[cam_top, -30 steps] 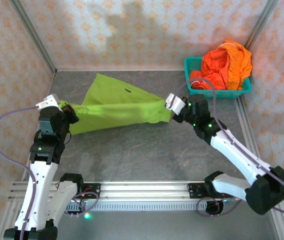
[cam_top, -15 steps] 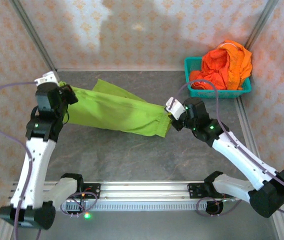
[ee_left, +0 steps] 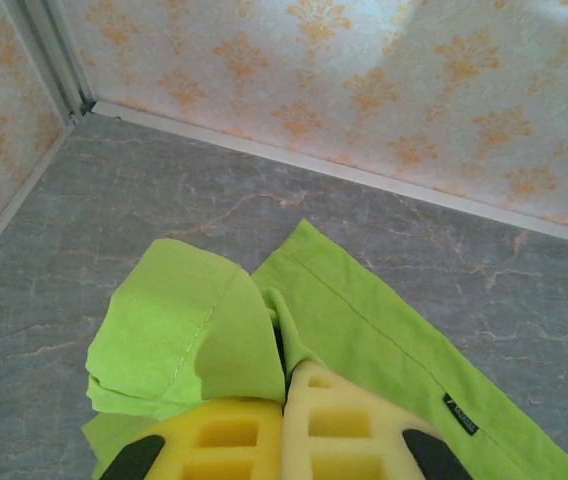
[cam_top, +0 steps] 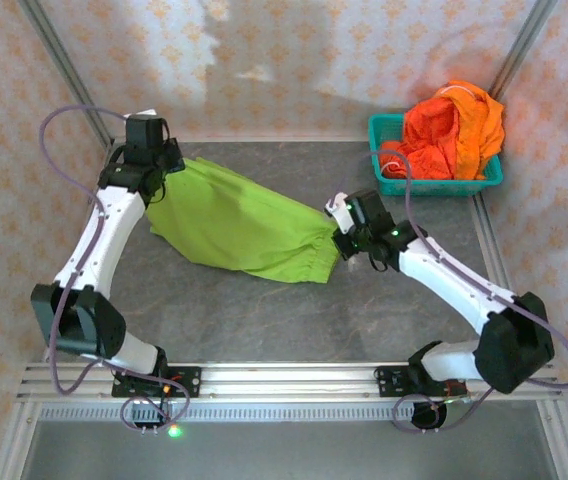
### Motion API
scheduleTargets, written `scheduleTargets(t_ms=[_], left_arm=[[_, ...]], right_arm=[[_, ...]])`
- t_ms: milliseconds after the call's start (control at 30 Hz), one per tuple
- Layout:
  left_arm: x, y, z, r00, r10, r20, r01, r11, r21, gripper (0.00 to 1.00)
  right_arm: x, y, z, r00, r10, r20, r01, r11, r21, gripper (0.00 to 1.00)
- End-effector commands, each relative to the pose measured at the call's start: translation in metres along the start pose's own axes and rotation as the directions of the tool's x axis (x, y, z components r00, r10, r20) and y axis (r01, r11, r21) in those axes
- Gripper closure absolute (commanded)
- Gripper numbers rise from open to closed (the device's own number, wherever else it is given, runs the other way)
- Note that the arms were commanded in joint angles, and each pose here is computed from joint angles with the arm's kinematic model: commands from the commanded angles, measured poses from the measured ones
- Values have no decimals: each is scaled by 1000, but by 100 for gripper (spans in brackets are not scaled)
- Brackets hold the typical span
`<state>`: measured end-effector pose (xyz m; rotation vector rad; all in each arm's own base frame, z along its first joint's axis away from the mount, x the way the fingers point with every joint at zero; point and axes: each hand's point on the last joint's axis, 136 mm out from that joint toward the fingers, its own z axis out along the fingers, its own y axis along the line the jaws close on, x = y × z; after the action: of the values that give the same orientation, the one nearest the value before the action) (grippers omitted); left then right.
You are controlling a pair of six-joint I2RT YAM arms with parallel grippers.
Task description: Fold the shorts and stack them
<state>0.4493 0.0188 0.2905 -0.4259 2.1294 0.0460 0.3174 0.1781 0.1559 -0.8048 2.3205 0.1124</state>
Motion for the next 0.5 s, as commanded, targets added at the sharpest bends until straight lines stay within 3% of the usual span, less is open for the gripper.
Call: scheduleTargets(t_ms=[0, 367, 433, 467], left_arm=[[-24, 13, 7, 998, 23, 53, -18, 995, -99, 100], [-16, 4, 73, 998, 45, -51, -53, 985, -162, 99], [-13, 2, 87, 997, 36, -69, -48, 985, -168, 94], [-16, 0, 90, 997, 28, -66, -38, 986, -165, 86]], right_arm=[[4, -26, 8, 994, 97, -49, -92, 992, 85, 100], [11, -49, 47, 965, 213, -155, -190, 970, 149, 95], [13, -54, 54, 955, 233, -181, -202, 964, 172, 91], [15, -58, 57, 949, 248, -196, -211, 959, 191, 87]])
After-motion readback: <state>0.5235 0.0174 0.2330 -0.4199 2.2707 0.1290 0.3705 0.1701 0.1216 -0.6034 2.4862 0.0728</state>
